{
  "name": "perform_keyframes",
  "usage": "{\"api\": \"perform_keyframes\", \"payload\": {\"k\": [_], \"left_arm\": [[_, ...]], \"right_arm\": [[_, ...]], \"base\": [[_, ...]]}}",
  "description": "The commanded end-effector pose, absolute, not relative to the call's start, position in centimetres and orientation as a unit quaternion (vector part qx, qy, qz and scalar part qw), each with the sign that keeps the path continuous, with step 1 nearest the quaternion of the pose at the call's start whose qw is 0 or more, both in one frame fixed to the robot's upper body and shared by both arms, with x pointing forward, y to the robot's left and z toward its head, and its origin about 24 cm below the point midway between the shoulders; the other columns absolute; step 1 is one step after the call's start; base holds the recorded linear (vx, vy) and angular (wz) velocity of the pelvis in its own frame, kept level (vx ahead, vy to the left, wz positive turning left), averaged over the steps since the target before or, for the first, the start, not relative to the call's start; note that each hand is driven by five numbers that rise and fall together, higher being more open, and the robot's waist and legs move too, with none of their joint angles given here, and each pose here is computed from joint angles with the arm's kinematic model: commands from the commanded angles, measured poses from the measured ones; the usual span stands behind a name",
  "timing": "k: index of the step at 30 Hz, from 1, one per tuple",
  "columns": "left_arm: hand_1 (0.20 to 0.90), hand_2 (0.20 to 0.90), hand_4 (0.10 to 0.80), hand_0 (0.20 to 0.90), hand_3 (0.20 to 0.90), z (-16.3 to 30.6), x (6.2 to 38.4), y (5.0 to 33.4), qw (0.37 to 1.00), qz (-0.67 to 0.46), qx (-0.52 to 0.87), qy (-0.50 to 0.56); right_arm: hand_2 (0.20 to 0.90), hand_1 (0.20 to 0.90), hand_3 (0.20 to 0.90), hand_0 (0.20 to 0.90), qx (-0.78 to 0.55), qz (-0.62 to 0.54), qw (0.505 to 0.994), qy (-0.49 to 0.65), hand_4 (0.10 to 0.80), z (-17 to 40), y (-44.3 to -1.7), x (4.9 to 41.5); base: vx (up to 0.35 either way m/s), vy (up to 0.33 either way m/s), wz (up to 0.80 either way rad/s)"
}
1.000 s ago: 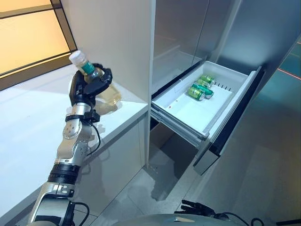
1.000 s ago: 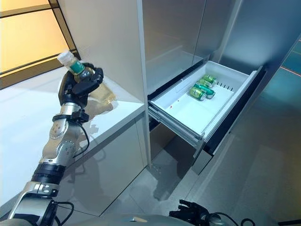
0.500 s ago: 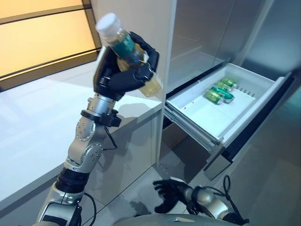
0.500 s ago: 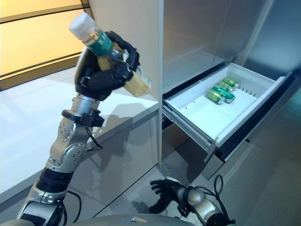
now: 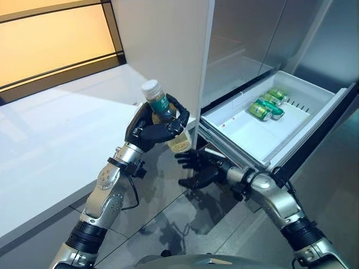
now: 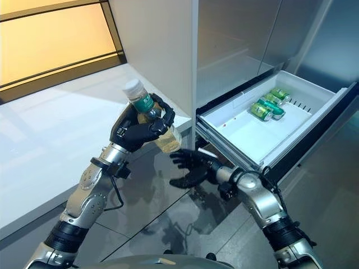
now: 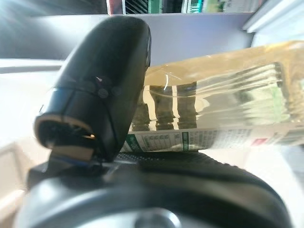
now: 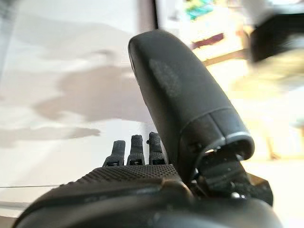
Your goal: Put drinks into fridge and close the fridge
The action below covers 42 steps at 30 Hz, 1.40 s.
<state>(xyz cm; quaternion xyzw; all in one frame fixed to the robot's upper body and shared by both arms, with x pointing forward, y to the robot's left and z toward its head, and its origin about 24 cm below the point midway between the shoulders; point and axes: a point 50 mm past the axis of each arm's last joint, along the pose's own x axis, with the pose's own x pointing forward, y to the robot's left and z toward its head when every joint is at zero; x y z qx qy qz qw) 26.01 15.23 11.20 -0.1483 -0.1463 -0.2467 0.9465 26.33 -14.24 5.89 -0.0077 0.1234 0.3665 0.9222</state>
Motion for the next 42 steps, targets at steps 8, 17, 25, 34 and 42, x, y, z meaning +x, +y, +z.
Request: {"api": "perform_keyframes", "payload": {"k": [8, 17, 25, 34, 42], "left_arm": [[0.300, 0.300, 0.100, 0.300, 0.200, 18.0, 26.4, 14.7, 0.885, -0.276, -0.186, -0.324], [0.300, 0.300, 0.100, 0.300, 0.200, 18.4, 27.0, 13.3, 0.886, -0.285, -0.187, -0.315], [0.300, 0.300, 0.100, 0.300, 0.200, 18.2, 27.5, 12.2, 0.892, -0.294, -0.170, -0.298], [0.300, 0.300, 0.100, 0.300, 0.200, 17.8, 28.1, 11.6, 0.899, -0.304, -0.140, -0.282], [0.300, 0.300, 0.100, 0.300, 0.200, 19.3, 27.2, 11.0, 0.879, -0.319, -0.129, -0.329]], "right_arm": [[0.900, 0.900, 0.900, 0.900, 0.023, 0.382, 0.919, -0.088, 0.800, 15.3, -13.8, 27.6], [0.900, 0.900, 0.900, 0.900, 0.006, 0.415, 0.902, -0.117, 0.800, 17.0, -12.4, 27.3], [0.900, 0.900, 0.900, 0.900, -0.027, 0.449, 0.883, -0.135, 0.800, 18.2, -11.0, 27.1], [0.900, 0.900, 0.900, 0.900, -0.069, 0.482, 0.864, -0.129, 0.800, 19.4, -9.9, 27.1], [0.900, 0.900, 0.900, 0.900, -0.092, 0.484, 0.868, -0.066, 0.800, 17.0, -9.7, 27.2]], "base": [[0.001, -0.014, -0.09], [0.002, -0.018, -0.09], [0.001, -0.014, -0.07], [-0.001, -0.001, -0.01], [0.000, 0.000, 0.00]]}}
